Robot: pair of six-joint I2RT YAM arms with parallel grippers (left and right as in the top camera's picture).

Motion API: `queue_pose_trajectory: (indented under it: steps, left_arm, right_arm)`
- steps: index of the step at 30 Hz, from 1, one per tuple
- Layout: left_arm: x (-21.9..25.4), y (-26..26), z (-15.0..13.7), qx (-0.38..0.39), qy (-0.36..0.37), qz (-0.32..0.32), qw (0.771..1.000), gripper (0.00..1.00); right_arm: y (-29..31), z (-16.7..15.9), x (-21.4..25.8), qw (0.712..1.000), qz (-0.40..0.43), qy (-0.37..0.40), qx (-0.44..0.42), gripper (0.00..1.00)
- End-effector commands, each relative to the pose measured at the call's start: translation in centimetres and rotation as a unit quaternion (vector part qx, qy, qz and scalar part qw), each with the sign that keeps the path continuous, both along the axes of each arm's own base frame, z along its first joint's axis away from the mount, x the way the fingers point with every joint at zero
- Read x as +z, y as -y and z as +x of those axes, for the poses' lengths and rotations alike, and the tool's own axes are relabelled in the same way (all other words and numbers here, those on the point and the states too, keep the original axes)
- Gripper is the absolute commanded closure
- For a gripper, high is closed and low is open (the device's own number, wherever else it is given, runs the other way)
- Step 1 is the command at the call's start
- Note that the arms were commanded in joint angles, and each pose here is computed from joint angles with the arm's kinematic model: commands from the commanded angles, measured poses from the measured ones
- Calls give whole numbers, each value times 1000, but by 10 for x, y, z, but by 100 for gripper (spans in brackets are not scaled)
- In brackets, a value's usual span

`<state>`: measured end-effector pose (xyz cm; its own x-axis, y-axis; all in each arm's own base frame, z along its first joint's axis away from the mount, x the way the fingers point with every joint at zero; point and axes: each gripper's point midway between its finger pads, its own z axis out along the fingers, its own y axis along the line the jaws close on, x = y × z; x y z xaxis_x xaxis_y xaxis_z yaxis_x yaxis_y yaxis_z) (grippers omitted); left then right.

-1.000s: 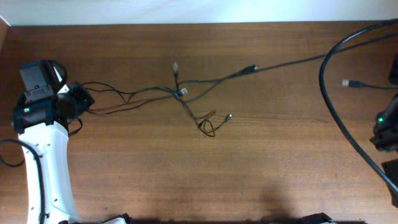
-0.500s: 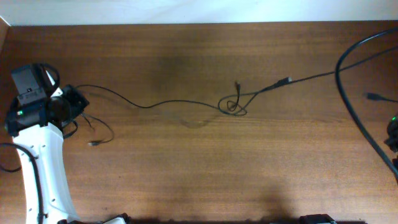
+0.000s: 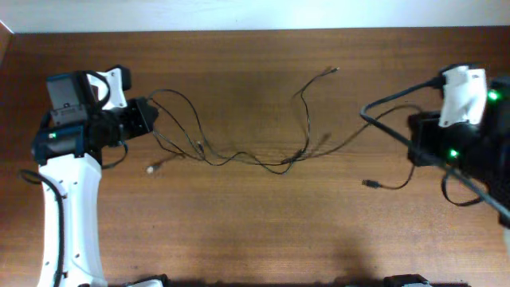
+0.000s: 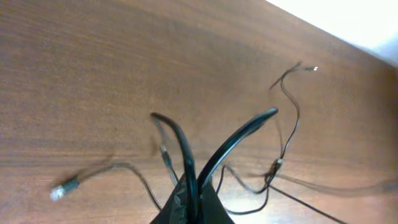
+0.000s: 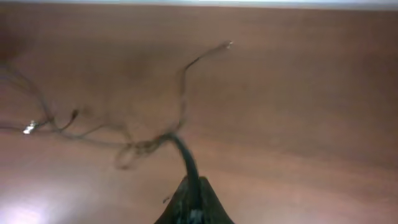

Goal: Untangle cables

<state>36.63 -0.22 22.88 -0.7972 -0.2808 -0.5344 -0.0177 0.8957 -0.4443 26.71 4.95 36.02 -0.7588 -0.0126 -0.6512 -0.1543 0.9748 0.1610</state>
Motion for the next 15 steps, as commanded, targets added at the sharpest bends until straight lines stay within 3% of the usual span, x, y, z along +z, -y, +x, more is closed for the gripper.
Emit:
queue_pose_trajectory:
  steps: [1, 2, 3, 5, 10, 11, 15]
  left_arm:
    - [-18, 8, -4, -12, -27, 55, 998, 91]
    - [-23, 14, -3, -20, -35, 61, 997, 77]
    - [-28, 20, -2, -29, -42, 61, 997, 43]
    - [-34, 28, 0, -40, -48, 65, 996, 2]
    - [-18, 32, 1, -35, -45, 62, 996, 2]
    - [-16, 42, -1, -51, -43, 43, 997, 14]
    - [-24, 80, -13, -107, -67, 20, 992, 75]
  right_arm:
    - [-13, 3, -19, 997, 36, -59, 17, 96]
    - [-13, 4, -24, 997, 34, -72, 15, 96]
    - [-11, 6, -32, 996, 28, -89, 11, 96]
    - [-4, 9, -41, 994, 12, -107, -1, 96]
    - [-1, 12, -45, 993, 3, -114, -7, 96]
    - [1, 12, -47, 993, -2, -118, -11, 96]
    - [33, 7, -65, 982, -69, -162, -74, 96]
